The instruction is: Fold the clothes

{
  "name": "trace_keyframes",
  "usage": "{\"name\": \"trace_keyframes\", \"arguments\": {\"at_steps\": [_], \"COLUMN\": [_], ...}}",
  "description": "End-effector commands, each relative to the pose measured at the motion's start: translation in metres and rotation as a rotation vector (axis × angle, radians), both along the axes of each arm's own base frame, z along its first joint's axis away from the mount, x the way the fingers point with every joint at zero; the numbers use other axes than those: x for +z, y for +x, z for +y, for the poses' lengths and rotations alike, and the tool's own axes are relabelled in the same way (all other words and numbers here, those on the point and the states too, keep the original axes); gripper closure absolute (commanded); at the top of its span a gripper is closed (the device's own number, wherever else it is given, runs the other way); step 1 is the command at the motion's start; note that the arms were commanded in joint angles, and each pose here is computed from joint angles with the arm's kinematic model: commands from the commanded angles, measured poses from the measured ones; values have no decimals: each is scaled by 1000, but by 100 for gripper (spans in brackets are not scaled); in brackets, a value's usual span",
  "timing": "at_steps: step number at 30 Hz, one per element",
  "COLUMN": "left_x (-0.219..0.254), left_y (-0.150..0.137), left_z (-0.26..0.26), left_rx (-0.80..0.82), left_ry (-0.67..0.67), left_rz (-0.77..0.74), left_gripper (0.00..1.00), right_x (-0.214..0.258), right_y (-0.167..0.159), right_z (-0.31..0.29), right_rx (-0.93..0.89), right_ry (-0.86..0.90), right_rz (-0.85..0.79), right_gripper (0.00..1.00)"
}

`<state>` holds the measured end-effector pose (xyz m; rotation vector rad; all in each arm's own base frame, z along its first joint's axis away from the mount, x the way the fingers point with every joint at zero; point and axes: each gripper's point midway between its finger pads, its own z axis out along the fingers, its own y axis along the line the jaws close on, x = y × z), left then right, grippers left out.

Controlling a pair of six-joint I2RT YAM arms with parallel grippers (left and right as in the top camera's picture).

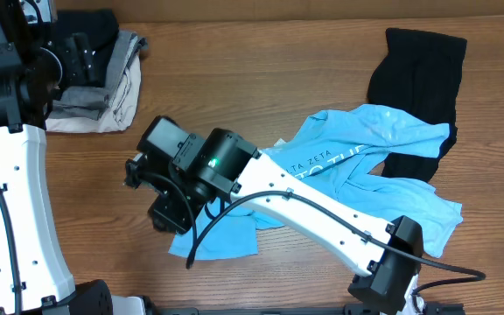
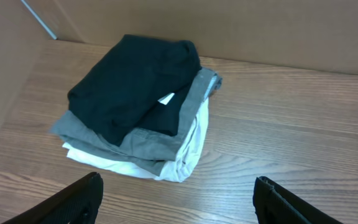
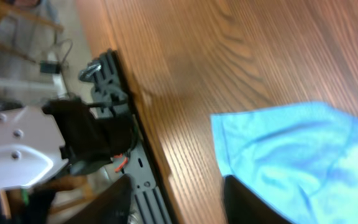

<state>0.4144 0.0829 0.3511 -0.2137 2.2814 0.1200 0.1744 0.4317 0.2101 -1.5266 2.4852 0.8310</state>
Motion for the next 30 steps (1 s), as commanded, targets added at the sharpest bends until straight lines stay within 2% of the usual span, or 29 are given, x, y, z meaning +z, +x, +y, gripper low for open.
{"name": "trace_keyframes", "arguments": {"at_steps": [1, 5, 6, 7, 11, 14, 16, 18, 20, 25, 30], "left_x": [11, 10, 9, 7, -6, -25, -41, -59, -78, -120, -156], "left_y": [-2, -1, 0, 3, 14, 26, 33, 40, 48, 63, 73], "left_z": [6, -2, -8, -20, -53, -81, -101, -120, -142, -193, -247], "left_rx": [10, -22, -46, -89, -182, -261, -305, -347, -390, -490, -596], "left_ry": [32, 9, -7, -34, -64, -58, -60, -64, -66, -52, -34], "left_rz": [-20, -21, -23, -24, 6, 56, 94, 136, 174, 239, 265], "left_gripper": [21, 20, 21, 21, 21, 21, 23, 31, 33, 33, 33], "right_x": [27, 42, 43, 43, 30, 13, -4, -26, -51, -110, -144], "right_y": [69, 153, 172, 210, 268, 286, 293, 298, 300, 306, 321], "right_z": [-42, -124, -147, -200, -330, -409, -451, -488, -517, -558, -571], "right_rx": [-234, -529, -595, -758, -1075, -1247, -1318, -1388, -1430, -1498, -1505], "right_ry": [-20, -49, -52, -62, -92, -103, -104, -123, -146, -163, -158], "right_rz": [-120, -154, -153, -140, -94, -47, -10, 26, 66, 161, 149], "right_gripper": [37, 11, 8, 5, 0, 0, 4, 5, 5, 6, 11]}}
